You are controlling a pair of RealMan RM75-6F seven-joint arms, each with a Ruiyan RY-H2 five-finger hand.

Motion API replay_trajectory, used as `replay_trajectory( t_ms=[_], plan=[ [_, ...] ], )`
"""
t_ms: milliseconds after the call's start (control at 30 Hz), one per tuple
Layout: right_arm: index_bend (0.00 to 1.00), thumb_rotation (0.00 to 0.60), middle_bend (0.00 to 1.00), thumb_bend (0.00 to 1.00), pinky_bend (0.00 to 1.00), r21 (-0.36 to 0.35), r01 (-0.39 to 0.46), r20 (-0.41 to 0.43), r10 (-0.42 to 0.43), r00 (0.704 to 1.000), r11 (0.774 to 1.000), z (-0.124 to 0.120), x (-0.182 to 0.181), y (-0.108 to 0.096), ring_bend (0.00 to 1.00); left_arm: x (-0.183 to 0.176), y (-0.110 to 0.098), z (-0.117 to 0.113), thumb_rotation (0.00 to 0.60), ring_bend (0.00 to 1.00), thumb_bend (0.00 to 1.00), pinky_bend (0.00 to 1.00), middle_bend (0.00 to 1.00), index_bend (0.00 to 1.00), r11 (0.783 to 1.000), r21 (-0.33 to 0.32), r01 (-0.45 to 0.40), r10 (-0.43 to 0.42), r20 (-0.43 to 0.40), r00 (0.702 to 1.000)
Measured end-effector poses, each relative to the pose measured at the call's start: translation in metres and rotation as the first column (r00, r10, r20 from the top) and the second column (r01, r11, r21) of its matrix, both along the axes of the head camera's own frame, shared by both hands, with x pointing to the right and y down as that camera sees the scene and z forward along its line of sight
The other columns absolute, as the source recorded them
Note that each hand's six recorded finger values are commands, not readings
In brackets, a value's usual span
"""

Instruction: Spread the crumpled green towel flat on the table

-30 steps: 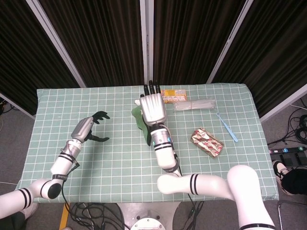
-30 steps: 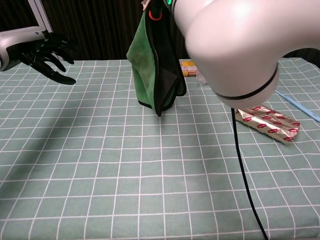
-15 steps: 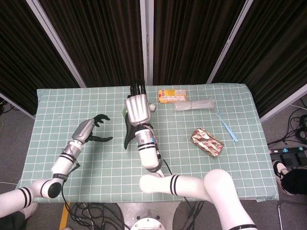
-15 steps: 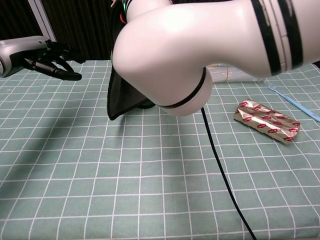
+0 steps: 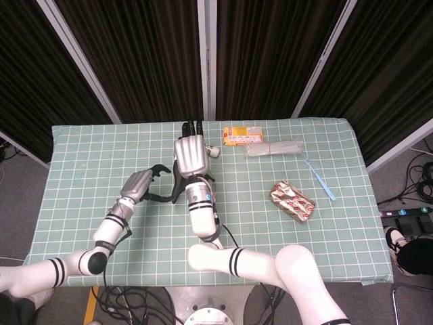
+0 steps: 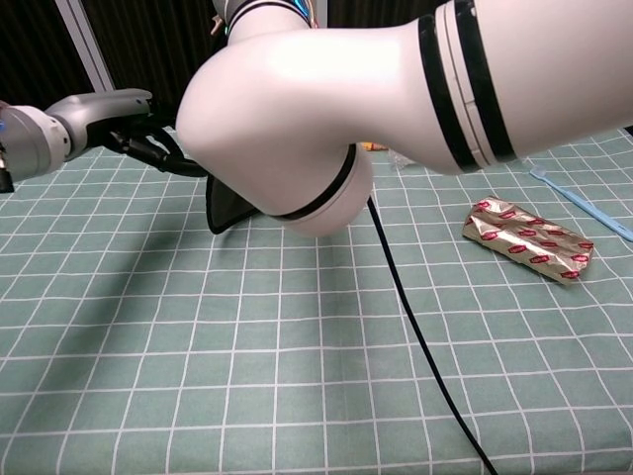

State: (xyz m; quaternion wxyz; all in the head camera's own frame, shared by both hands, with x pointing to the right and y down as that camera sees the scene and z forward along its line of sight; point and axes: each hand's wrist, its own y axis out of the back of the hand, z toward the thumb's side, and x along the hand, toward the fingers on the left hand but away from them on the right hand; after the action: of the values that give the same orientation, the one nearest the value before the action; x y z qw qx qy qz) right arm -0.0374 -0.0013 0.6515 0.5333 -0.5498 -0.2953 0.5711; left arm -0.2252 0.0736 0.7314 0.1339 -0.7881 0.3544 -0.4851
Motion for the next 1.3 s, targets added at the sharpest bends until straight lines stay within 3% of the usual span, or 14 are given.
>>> replay_trajectory(
  t_ms=[167,333,600,700,800,967,1300],
  plan=[
    [0.65,0.429,0.17,0.49,0.09,-0.009,-0.002,0.027,0.002,1.000,1.000,-0.003,0.001,-0.002,0.03,0.017,0.000,0.007,0.387,0.29,0.00,0.35,0.28,0.30,1.000,-0.006,0.018,-0.018,0.016,1.000],
    [0.65,0.435,0.17,0.49,0.09,-0.018,-0.002,0.056,0.003,0.998,1.000,-0.009,0.002,-0.001,0.02,0.024,0.000,0.014,0.426,0.29,0.02,0.35,0.28,0.33,0.999,-0.002,0.054,-0.054,0.030,0.998],
    [0.65,0.431,0.16,0.49,0.09,-0.049,-0.008,0.106,0.013,0.994,0.999,-0.015,0.009,0.004,0.02,0.019,0.002,0.021,0.533,0.30,0.23,0.35,0.34,0.58,0.989,-0.020,0.147,-0.147,-0.009,0.989],
    [0.65,0.432,0.16,0.49,0.09,-0.057,-0.009,0.120,0.015,0.993,0.998,-0.018,0.013,0.005,0.02,0.016,0.001,0.021,0.591,0.37,0.30,0.35,0.41,0.66,0.987,-0.003,0.163,-0.163,-0.020,0.986],
    [0.65,0.436,0.16,0.49,0.09,-0.079,-0.015,0.156,0.028,0.987,0.997,-0.019,0.018,0.007,0.02,0.014,0.002,0.020,0.600,0.40,0.36,0.35,0.48,0.74,0.985,0.009,0.172,-0.172,-0.038,0.984],
    [0.65,0.432,0.16,0.49,0.09,-0.123,-0.017,0.219,0.044,0.975,0.992,-0.022,0.027,0.013,0.01,0.016,0.005,0.016,0.600,0.40,0.41,0.35,0.54,0.84,0.986,0.020,0.164,-0.162,-0.073,0.984],
    [0.64,0.432,0.16,0.49,0.09,-0.145,0.003,0.315,0.043,0.948,0.989,-0.035,0.063,0.019,0.01,-0.002,0.001,-0.010,0.600,0.40,0.42,0.35,0.54,0.85,0.995,0.069,0.073,-0.068,-0.079,0.995]
  ],
)
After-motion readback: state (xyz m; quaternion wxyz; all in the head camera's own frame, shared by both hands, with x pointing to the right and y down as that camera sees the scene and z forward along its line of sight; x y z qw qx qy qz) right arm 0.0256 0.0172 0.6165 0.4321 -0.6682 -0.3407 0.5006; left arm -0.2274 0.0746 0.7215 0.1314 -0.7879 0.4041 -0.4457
